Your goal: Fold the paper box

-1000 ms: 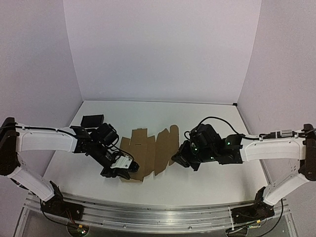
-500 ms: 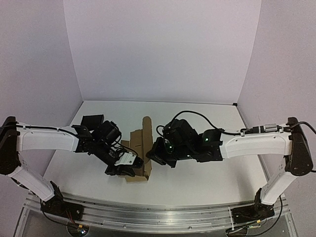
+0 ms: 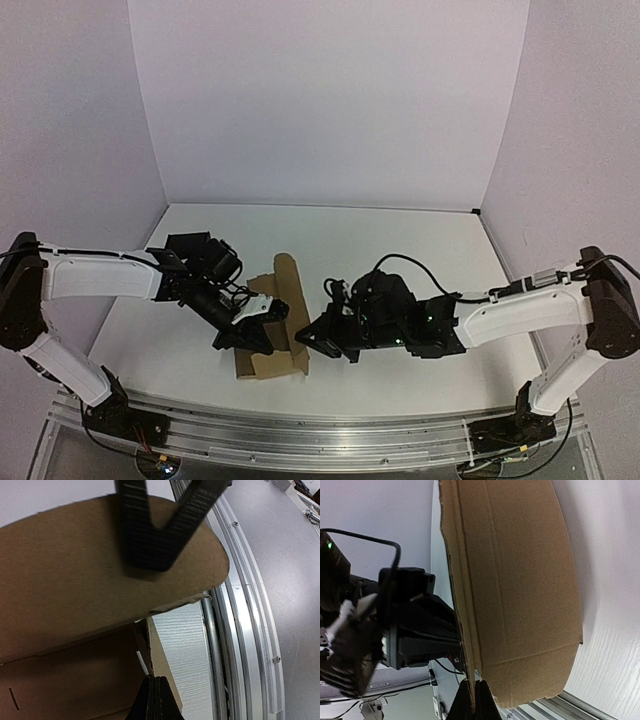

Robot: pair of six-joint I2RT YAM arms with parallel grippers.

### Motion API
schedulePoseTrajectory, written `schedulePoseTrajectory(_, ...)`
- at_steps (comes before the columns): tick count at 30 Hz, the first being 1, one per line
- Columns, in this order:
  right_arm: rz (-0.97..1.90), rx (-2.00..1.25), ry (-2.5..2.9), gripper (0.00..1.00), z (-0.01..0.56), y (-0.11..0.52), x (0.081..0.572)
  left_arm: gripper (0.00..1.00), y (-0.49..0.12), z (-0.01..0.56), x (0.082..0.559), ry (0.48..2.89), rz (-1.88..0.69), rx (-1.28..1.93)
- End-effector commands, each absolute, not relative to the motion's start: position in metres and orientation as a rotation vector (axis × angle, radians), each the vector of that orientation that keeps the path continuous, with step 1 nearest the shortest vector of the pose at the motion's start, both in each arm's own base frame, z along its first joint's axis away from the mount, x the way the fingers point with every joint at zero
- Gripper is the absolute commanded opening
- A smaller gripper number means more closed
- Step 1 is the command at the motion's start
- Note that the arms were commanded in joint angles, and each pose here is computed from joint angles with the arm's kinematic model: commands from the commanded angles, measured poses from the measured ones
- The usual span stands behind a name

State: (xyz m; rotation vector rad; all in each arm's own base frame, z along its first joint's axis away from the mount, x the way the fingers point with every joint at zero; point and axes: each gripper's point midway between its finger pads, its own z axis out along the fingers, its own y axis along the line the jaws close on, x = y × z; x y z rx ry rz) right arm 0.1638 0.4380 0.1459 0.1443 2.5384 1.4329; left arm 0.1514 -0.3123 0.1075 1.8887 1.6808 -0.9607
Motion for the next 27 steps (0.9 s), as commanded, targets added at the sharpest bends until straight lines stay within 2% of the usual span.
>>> schedulePoseTrajectory(1, 1.700, 0.075, 2.468, 0.00, 0.173, 0.454, 0.144, 0.00, -0.325, 0.123, 0.156, 1.788, -1.123, 1.782)
schedulePoseTrajectory(9, 1.887, -0.016, 2.367, 0.00, 0.192, 0.468, 0.133, 0.00, -0.319, 0.106, 0.171, 2.068, -1.182, 1.595)
schedulePoseTrajectory(21, 2.014, 0.105, 2.331, 0.00, 0.165, 0.458, 0.129, 0.00, -0.319, 0.063, 0.193, 2.416, -1.183, 1.379)
schedulePoseTrajectory(27, 1.995, 0.132, 2.358, 0.00, 0.152, 0.451, 0.128, 0.00, -0.322, 0.050, 0.202, 2.447, -1.149, 1.363)
